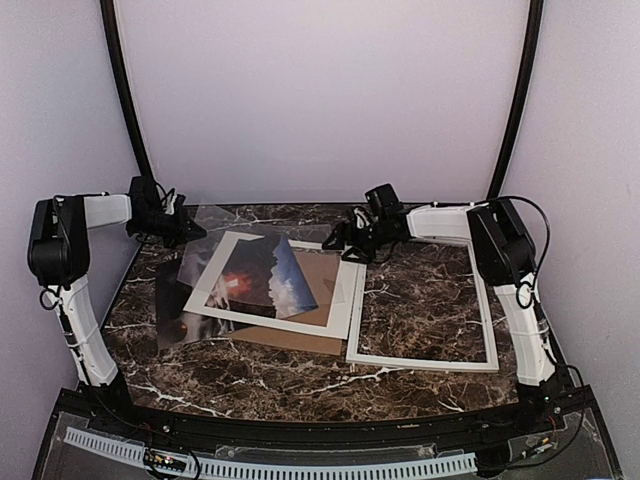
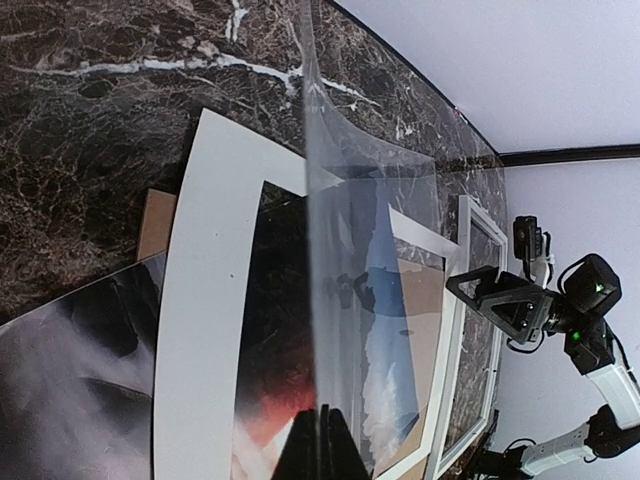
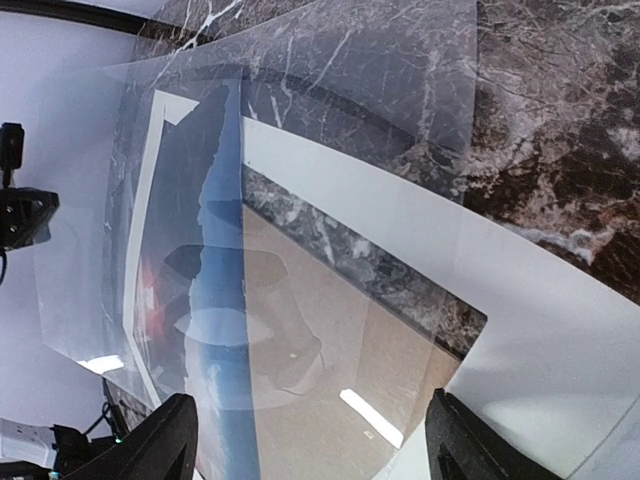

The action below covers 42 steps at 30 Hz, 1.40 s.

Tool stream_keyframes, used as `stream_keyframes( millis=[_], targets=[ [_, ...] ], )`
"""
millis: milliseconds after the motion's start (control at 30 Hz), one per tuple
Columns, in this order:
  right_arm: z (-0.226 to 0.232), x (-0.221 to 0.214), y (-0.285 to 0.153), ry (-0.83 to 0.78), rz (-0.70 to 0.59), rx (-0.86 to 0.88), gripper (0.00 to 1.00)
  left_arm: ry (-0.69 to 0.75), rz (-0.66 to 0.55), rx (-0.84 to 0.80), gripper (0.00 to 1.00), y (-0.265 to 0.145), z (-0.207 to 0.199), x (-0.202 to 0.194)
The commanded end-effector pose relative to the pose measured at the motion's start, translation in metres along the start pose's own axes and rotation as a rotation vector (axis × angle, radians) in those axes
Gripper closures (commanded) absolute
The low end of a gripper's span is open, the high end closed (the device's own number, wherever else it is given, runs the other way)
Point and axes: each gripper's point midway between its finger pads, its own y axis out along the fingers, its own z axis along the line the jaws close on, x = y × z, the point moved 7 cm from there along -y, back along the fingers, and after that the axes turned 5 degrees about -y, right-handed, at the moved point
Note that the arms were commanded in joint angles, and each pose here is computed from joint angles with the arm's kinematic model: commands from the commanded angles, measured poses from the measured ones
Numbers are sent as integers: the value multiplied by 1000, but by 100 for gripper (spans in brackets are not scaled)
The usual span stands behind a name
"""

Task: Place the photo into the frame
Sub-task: Pick up the glass panel from the mat board, then pass from the left arm to the right

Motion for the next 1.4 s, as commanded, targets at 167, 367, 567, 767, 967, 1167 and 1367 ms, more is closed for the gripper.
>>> stream_keyframes(
  millis=[167,367,567,767,967,1167,1367],
  targets=[
    [81,23,-89,-382,-109,-19,16,345,-91,-119,100,-88,-108,-12],
    [129,16,-150,-604,-132,2,16,581,-85,-248,100,-121,-187,-54],
    [184,-2,-210,-837,-196,7,14,756,-75,-373,100,-164,-244,-108],
    [220,-22,-241,-1035,-229,-41,12,867,-50,-497,100,-197,-276,-158],
    [243,-35,-256,-1160,-251,-53,9,890,-7,-510,100,-204,-277,-183],
    [257,-37,-254,-1255,-231,-48,8,950,59,-503,100,-194,-279,-203],
    [268,-38,-241,-1341,-161,33,9,1008,131,-490,100,-179,-284,-216]
  ],
)
